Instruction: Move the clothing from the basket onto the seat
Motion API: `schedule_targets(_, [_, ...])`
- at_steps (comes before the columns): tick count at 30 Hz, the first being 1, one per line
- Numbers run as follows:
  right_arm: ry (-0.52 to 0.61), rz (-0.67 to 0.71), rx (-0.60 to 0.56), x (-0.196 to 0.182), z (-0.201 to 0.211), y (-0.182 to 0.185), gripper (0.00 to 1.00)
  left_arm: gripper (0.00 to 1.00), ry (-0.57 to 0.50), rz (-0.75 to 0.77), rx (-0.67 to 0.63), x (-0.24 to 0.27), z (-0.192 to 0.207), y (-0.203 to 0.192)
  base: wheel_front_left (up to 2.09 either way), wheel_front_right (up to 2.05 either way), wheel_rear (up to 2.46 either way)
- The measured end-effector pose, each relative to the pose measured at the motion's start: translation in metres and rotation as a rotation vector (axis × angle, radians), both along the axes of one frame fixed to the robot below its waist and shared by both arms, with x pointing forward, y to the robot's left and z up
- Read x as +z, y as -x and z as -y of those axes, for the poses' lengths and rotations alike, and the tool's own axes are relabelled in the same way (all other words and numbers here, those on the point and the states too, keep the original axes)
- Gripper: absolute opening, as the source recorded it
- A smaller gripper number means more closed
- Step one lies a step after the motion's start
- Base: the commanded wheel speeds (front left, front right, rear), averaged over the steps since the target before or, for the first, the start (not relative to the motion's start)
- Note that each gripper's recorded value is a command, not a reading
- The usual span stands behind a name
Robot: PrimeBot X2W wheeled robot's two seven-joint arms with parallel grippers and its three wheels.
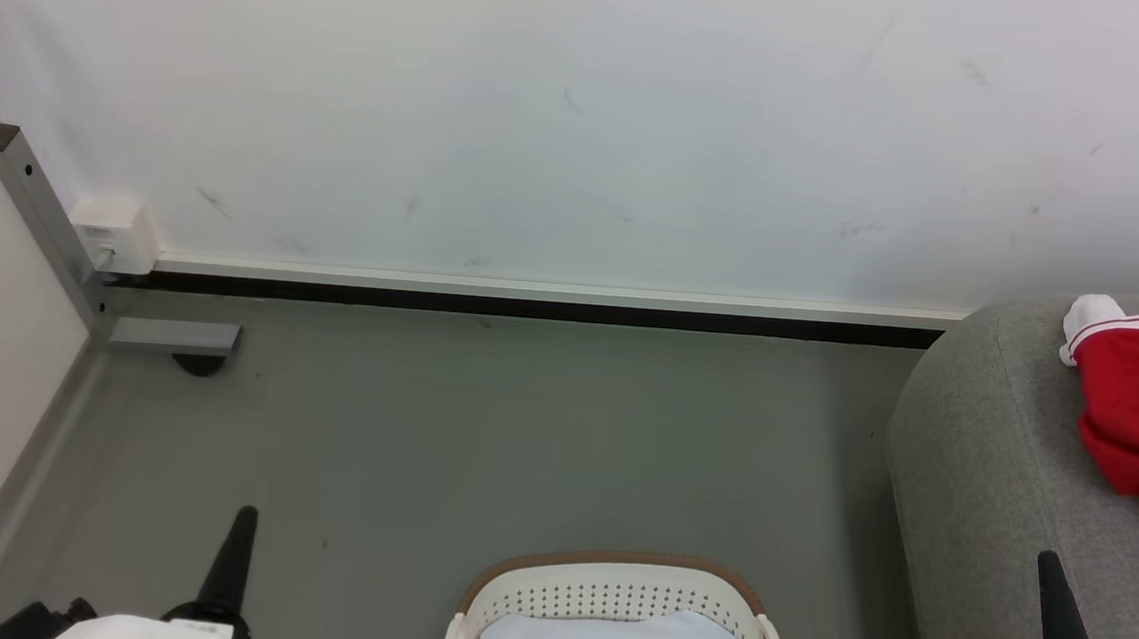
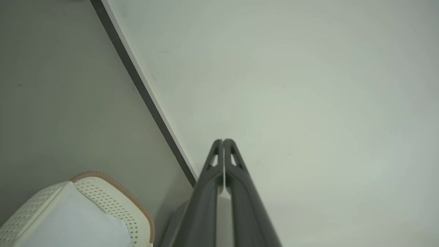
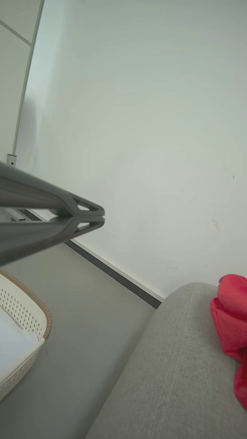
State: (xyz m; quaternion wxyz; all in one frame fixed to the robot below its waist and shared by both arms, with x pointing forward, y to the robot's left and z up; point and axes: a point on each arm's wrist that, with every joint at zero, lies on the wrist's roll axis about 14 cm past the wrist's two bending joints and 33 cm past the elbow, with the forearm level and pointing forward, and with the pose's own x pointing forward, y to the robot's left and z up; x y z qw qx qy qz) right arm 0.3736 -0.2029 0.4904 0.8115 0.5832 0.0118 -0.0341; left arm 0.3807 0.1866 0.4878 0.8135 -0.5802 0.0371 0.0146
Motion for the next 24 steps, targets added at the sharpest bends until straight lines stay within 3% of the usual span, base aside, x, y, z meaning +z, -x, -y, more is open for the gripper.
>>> schedule_targets(24, [-0.190, 0.029, 0.014, 0.0071, -0.0021, -0.0076, 0.00, 0.00, 0.190, 0.031, 0.018, 0.0091, -0.0064, -0.0045, 0.00, 0.00, 0.00])
